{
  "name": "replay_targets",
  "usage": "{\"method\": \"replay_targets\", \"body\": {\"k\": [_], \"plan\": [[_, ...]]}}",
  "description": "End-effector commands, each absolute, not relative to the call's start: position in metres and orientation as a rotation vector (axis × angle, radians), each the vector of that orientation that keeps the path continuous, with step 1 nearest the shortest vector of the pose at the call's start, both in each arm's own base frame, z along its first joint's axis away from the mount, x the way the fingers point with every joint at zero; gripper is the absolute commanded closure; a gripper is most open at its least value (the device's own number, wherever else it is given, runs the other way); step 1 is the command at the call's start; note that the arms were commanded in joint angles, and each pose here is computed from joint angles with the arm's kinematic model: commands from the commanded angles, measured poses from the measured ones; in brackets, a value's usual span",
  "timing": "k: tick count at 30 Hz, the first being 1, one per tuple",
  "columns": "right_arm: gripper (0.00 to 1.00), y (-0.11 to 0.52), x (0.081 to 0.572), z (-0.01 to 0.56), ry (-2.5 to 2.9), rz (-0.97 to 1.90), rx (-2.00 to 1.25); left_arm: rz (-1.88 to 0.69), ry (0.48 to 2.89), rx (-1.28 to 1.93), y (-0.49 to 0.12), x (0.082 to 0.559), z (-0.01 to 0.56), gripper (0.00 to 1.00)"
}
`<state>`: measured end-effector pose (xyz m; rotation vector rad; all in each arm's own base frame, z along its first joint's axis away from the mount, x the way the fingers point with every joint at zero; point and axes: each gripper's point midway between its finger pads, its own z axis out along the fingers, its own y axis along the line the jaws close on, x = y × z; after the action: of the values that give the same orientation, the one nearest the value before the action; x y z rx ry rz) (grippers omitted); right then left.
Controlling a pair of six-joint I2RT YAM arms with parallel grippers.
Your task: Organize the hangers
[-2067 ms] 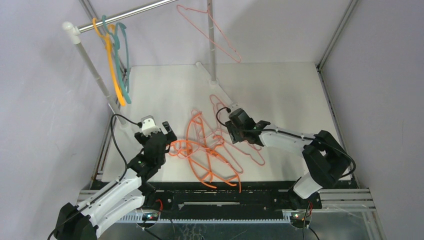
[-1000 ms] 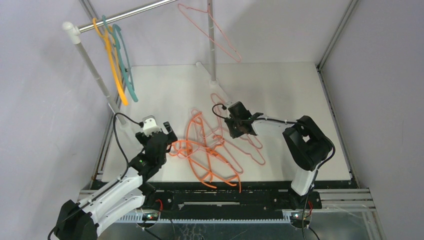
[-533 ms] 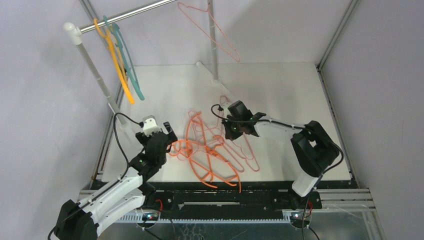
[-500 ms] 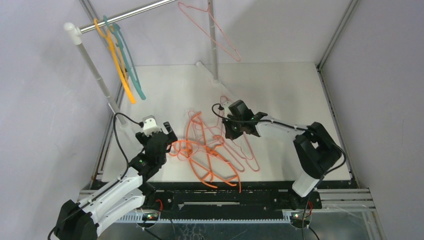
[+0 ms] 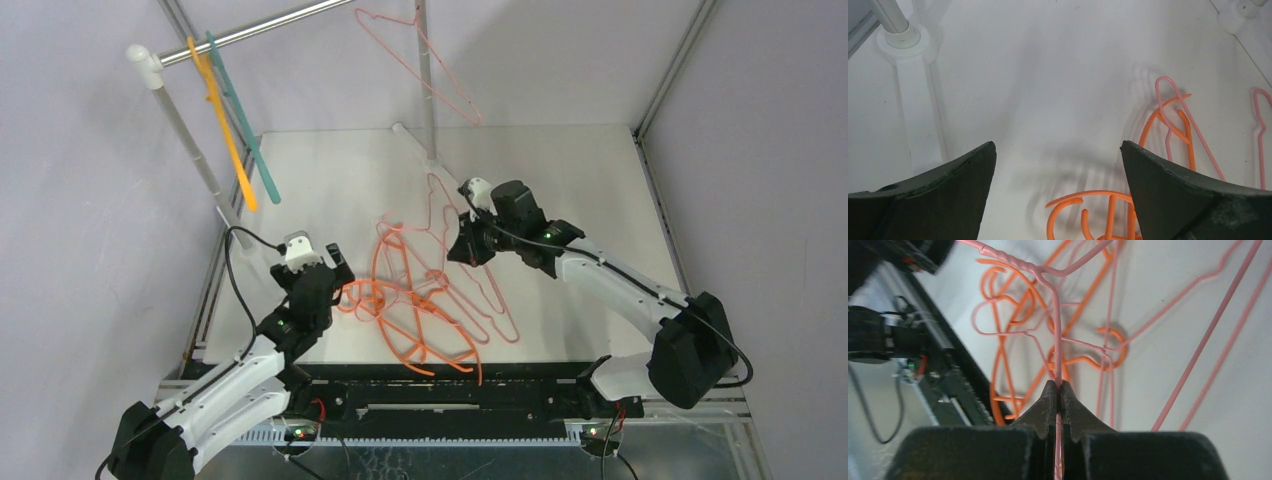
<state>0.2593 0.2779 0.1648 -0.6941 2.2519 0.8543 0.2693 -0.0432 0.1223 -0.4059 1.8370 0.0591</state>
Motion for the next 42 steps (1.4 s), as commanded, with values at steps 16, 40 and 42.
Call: {"method": "replay_targets", "body": {"k": [16, 40, 42], "plan": [[1.00, 0.408, 0.310, 0.434, 1.616, 1.458, -0.665, 0.007, 1.759, -0.455, -0.042, 0.272, 0.146, 0.00], [1.00, 0.458, 0.403, 0.475, 1.359, 1.582, -0.480, -0.043, 1.750, -0.453, -0.047, 0.271, 0.150, 0.00], [1.00, 0.457, 0.412, 0.479, 1.334, 1.566, -0.440, -0.048, 1.749, -0.454, -0.048, 0.272, 0.151, 0.01]]}}
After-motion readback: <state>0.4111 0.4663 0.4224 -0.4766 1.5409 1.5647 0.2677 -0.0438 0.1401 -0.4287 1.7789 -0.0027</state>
